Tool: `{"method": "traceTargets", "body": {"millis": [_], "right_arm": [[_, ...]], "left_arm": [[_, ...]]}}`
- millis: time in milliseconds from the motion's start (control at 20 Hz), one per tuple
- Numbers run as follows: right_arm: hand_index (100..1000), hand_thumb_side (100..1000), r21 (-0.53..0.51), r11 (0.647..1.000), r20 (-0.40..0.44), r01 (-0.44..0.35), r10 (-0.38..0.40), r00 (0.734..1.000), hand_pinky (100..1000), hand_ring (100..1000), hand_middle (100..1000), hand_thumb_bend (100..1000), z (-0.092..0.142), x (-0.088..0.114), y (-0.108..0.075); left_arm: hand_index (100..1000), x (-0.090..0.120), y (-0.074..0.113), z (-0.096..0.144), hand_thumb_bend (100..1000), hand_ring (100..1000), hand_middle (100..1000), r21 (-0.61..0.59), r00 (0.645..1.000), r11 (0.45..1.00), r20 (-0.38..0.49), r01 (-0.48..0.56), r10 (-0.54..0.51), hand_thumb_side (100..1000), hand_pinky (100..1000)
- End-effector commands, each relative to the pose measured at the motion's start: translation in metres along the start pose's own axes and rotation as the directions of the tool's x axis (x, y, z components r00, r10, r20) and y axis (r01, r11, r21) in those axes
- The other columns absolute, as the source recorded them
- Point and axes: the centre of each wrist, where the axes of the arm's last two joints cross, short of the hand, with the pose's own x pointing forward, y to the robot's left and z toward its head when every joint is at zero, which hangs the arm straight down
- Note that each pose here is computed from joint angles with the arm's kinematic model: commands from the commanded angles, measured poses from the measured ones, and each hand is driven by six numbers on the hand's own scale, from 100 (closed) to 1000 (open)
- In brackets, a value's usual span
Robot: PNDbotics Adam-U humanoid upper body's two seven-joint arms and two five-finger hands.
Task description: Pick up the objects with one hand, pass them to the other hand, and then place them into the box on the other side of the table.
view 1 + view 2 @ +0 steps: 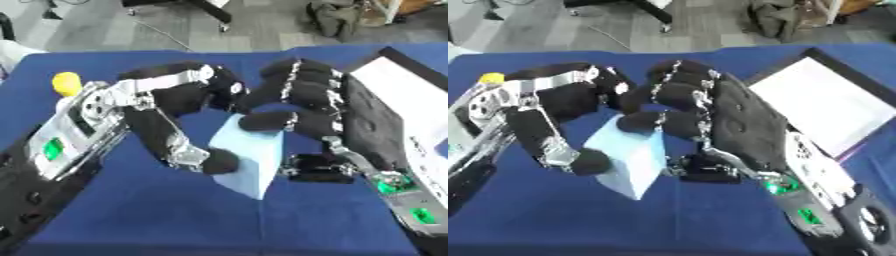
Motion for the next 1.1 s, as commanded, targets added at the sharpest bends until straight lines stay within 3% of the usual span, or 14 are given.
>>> {"method": "traceTargets", "body": {"millis": [50,150,650,1100], "right_arm": [[381,100,-0.033,0.999,0.024,-0.004,0.004,1.0,693,615,655,183,-0.006,-0.001,-0.008],[375,100,-0.03,1.0,0.024,-0.002,0.003,1.0,693,617,656,193,-0.006,-0.001,-0.008],[368,100,-0.006,1.0,0.016,-0.009,0.009,1.0,694,618,656,207,-0.003,0.0,-0.008],[366,100,0.03,0.999,-0.034,-0.031,0.032,0.999,693,617,658,197,0.008,-0.001,-0.006]], "left_arm": [[548,-0.001,0.004,0.003,100,573,522,-0.011,1.0,1.0,-0.016,0.019,-0.019,280,761],[611,-0.002,0.004,0.003,100,610,579,-0.023,1.0,1.0,-0.004,0.017,-0.017,287,776],[767,0.001,0.004,0.004,100,731,747,-0.122,0.996,0.992,0.088,0.023,-0.012,533,827],[794,0.003,0.005,0.006,100,769,791,-0.143,0.995,0.989,0.102,0.029,-0.014,568,845]]}}
